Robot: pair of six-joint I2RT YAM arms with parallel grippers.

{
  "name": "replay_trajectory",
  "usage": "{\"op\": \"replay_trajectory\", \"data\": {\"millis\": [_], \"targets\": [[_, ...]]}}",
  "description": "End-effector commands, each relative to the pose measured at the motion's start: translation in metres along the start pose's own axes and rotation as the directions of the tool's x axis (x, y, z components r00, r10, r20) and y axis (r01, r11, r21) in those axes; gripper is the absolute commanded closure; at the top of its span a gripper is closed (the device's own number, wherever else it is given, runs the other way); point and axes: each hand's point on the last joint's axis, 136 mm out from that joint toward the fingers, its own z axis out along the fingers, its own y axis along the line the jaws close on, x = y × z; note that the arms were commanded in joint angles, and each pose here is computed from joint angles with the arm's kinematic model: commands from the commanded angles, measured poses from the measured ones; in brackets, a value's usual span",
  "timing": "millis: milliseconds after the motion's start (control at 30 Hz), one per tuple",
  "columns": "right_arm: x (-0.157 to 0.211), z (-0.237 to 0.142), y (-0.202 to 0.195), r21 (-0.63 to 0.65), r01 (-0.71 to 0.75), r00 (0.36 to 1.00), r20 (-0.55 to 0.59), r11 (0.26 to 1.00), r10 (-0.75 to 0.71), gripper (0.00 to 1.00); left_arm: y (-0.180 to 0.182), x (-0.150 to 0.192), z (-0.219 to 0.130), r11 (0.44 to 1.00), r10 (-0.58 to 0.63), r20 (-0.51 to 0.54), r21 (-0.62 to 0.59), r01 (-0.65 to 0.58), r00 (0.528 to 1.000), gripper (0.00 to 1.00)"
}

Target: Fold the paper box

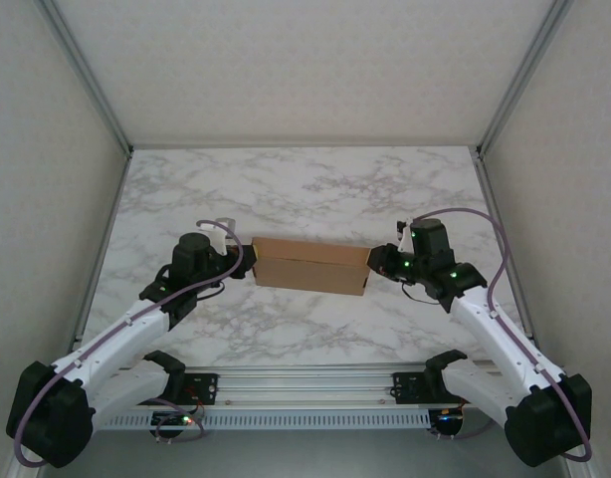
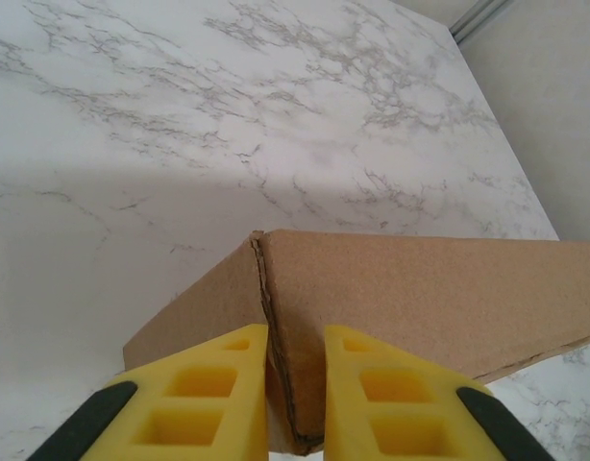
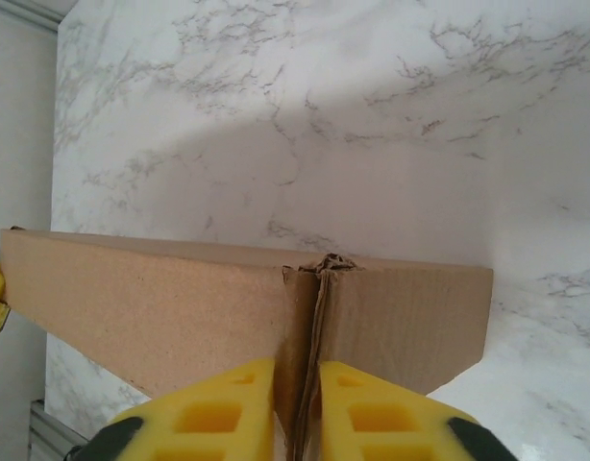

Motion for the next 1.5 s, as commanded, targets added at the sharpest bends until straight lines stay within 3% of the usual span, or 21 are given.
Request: {"op": "replay_trajectory", "data": {"millis": [0,133,233,433,700,967,1300,1467], "targets": [[0.030,0.014,-0.021,0.051,-0.039,0.992,-0.120,0.998,0.045,0.90,0.006,0.030,0.001,0.999,-0.031,-0.102,0.006,0.032,0.994,0.84],[0.030,0.015,-0.021,0.050,-0.038,0.991,-0.123,0.998,0.044,0.95,0.000,0.029,0.000,0.998,-0.041,-0.091,0.044,0.045,0.995,0.90],[0.025,0.015,-0.014,0.023,-0.014,0.993,-0.117,1.000,0.016,0.93,-0.005,0.024,-0.002,0.997,-0.034,-0.067,0.062,0.038,0.997,0.93],[0.009,0.006,0.008,0.012,0.120,0.988,-0.095,0.993,-0.118,0.89,-0.015,-0.001,-0.020,0.996,0.011,0.092,0.083,-0.019,0.996,0.98],[0.037,0.007,0.000,0.161,0.392,0.920,-0.089,0.906,-0.382,0.89,-0.016,0.017,-0.042,0.998,0.033,0.168,0.040,-0.040,0.985,1.00],[0.048,-0.010,-0.011,0.201,0.418,0.905,-0.005,0.886,-0.425,0.89,-0.013,0.036,-0.054,0.999,-0.002,0.197,-0.042,0.010,0.980,1.00],[0.071,-0.017,-0.015,0.192,0.454,0.888,-0.020,0.870,-0.459,0.87,-0.018,0.077,-0.051,0.995,0.032,0.132,-0.098,-0.019,0.991,0.98],[0.081,-0.005,-0.035,0.230,0.411,0.909,-0.033,0.882,-0.415,0.85,-0.007,0.090,-0.042,0.994,0.011,0.145,-0.105,0.004,0.989,0.92]]}}
